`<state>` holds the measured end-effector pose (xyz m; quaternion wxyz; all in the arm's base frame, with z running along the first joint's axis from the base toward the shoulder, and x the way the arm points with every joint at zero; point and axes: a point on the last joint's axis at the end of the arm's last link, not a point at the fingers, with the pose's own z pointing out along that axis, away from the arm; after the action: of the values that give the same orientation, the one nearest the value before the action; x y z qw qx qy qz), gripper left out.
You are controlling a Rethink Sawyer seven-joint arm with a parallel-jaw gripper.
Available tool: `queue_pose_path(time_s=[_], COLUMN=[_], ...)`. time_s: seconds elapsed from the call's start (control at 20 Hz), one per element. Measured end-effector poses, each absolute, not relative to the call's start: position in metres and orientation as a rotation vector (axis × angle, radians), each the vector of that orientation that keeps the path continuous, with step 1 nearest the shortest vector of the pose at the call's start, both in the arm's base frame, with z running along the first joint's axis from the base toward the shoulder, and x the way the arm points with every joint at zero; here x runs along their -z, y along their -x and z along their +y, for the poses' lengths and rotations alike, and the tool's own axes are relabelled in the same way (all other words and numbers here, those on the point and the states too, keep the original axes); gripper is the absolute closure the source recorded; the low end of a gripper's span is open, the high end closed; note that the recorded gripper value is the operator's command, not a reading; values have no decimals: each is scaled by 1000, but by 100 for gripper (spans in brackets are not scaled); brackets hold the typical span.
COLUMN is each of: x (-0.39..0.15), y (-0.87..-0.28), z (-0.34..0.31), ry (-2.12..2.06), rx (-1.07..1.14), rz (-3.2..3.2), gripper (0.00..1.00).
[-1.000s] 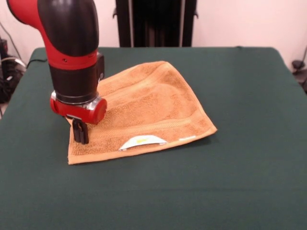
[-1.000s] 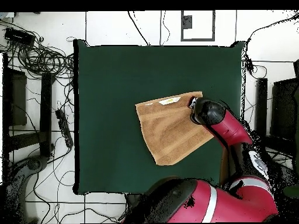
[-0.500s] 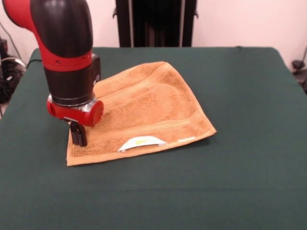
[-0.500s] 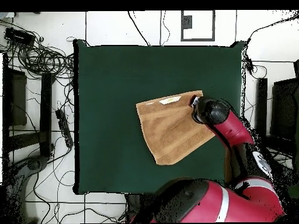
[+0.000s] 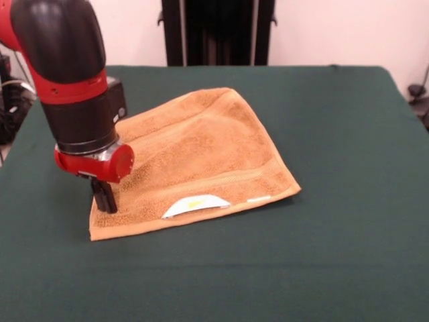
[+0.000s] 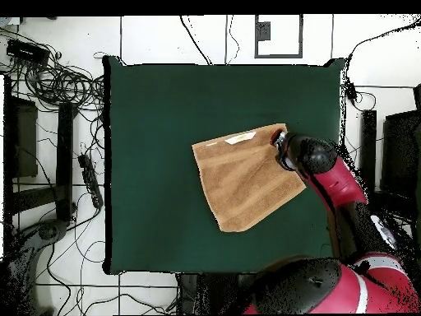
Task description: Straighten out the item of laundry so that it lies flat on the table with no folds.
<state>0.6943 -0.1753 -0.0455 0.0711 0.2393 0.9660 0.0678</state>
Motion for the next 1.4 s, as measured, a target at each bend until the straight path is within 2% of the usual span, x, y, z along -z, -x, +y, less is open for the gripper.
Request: queue_pose_path(time_s=[1.4], x=[55], y=[-753], z=[-169], ry=[-597], rx=[-476], rz=[2743], gripper=[100])
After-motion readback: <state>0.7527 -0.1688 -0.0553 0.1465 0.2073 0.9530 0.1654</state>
